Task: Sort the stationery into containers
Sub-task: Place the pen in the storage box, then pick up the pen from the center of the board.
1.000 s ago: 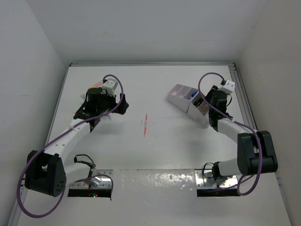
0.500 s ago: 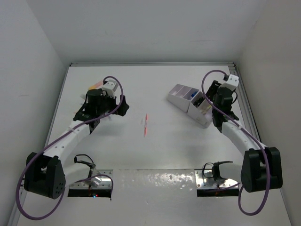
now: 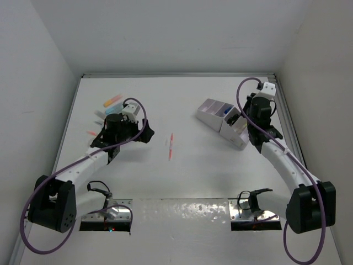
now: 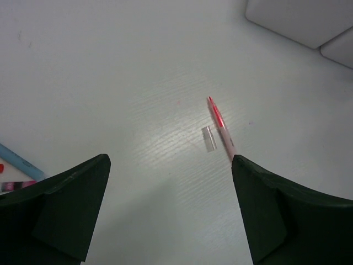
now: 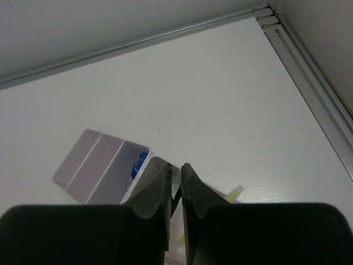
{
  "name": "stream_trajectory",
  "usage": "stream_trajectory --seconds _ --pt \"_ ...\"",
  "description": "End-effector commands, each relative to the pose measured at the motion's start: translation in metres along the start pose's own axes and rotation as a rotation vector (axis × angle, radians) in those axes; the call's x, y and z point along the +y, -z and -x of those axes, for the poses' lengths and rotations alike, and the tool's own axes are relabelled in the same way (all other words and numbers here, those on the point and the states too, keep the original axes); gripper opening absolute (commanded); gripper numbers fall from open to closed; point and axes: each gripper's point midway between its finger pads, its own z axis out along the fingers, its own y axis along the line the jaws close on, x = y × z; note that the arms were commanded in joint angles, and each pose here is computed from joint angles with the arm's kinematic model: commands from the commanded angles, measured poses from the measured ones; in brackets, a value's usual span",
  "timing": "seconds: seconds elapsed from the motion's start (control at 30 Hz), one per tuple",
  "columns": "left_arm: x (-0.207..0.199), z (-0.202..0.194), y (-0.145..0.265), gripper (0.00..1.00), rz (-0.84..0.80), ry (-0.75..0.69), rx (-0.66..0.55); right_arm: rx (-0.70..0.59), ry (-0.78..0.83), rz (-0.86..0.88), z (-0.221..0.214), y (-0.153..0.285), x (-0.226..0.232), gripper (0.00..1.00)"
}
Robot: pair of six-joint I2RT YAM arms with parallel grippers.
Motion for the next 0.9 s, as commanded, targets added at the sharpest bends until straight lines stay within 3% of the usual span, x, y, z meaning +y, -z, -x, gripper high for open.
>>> stream_trajectory --seconds 0.0,0.07,0.2,0.27,0.37,0.43,0.53,0.67,0.87 --pt "-0.005 0.012 0.0 0.87 -0.034 0.043 -0.079 -0.019 -0.08 -0.008 0.025 0.006 0.006 0.11" --pt "-0.005 0.006 0.0 0.79 -0.049 0.066 -0.078 -0.023 -0.088 -0.021 0.032 0.007 0.006 0.11" --pt "-0.011 -0.001 0.003 0.5 -0.107 0.118 -0.072 -0.015 -0.079 -0.047 0.033 0.011 0.006 0.1" --pt "-0.013 -0.006 0.003 0.41 -0.12 0.129 -0.07 0.002 -0.061 -0.052 0.032 0.014 0.007 0.09" --pt "-0.022 -0.009 0.004 0.13 -0.175 0.113 -0.053 0.018 -0.013 -0.061 0.028 0.019 0.009 0.1" --pt "-0.025 -0.014 0.004 0.06 -0.185 0.111 -0.025 0.02 -0.004 -0.067 0.025 0.021 0.009 0.11" --pt "-0.027 -0.019 0.002 0.03 -0.185 0.101 0.007 0.029 0.01 -0.069 0.016 0.025 0.006 0.12" --pt "-0.03 -0.022 -0.006 0.07 -0.194 0.084 0.055 0.032 0.039 -0.069 0.01 0.027 0.003 0.12" --pt "-0.071 -0.035 -0.028 0.06 -0.296 -0.04 0.251 0.026 0.072 -0.041 0.002 0.034 0.002 0.16"
